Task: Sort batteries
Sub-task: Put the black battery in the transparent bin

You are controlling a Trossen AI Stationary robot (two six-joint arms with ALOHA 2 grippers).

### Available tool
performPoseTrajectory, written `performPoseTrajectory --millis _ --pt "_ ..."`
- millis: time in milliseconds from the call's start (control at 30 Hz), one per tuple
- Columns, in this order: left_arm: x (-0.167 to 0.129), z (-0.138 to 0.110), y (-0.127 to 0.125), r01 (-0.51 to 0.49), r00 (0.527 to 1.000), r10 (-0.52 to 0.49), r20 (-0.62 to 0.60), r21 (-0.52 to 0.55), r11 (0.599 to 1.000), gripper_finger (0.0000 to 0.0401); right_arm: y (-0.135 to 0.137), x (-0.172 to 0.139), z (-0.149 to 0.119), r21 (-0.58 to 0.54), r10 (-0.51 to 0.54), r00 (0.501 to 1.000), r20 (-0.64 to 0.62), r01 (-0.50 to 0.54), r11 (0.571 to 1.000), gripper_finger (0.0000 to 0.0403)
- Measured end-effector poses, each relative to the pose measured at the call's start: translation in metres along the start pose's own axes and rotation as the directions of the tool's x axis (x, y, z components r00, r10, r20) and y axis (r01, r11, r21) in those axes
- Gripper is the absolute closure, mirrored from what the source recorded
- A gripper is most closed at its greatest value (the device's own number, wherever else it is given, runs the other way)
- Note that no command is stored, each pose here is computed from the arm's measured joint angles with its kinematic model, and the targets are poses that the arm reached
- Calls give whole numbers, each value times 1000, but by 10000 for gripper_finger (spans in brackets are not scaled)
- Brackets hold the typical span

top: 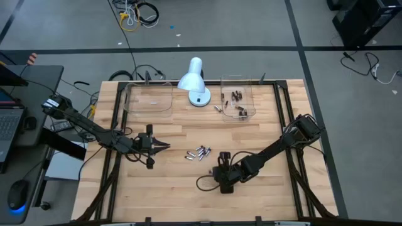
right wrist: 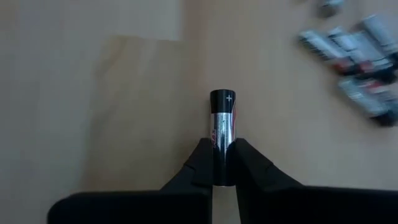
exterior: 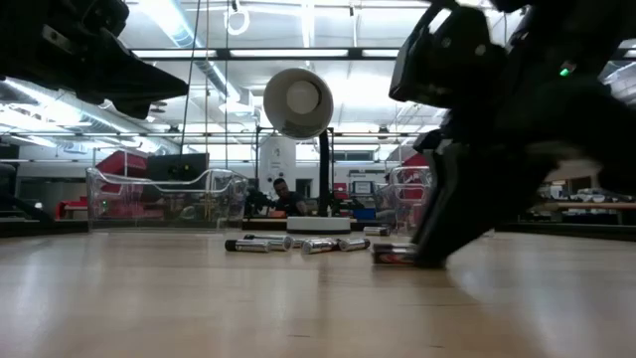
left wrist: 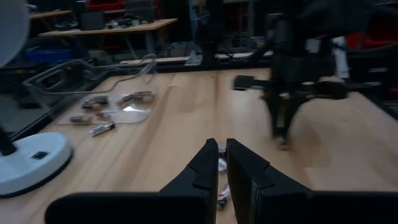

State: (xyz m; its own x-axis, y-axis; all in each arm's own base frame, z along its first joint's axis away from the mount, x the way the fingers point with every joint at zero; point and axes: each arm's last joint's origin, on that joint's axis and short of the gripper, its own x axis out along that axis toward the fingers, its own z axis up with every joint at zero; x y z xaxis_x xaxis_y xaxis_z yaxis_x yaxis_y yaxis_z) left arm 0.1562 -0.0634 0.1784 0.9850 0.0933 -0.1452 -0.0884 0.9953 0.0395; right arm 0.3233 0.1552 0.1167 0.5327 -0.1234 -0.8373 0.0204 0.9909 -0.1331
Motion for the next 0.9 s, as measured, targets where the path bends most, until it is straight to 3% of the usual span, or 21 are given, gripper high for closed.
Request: performPoseTrajectory --millis 167,267,467,667,900 --pt "1 2 -1 33 999 -32 21 -12 999 366 -26 -11 23 -30 -157 975 160 164 986 377" --pt "4 3 -4 68 996 -69 50 10 998 352 -46 -19 50 26 -170 933 317 171 985 377" --pt "14 1 -11 73 993 -76 93 35 997 279 -67 -26 84 1 -147 810 568 178 984 377" --pt "29 3 -14 -59 994 57 94 24 998 210 -76 -33 97 -1 -142 722 677 194 981 377" --pt "51 21 -19 -8 991 -1 136 68 998 198 -79 -34 99 -13 -154 703 694 225 974 377"
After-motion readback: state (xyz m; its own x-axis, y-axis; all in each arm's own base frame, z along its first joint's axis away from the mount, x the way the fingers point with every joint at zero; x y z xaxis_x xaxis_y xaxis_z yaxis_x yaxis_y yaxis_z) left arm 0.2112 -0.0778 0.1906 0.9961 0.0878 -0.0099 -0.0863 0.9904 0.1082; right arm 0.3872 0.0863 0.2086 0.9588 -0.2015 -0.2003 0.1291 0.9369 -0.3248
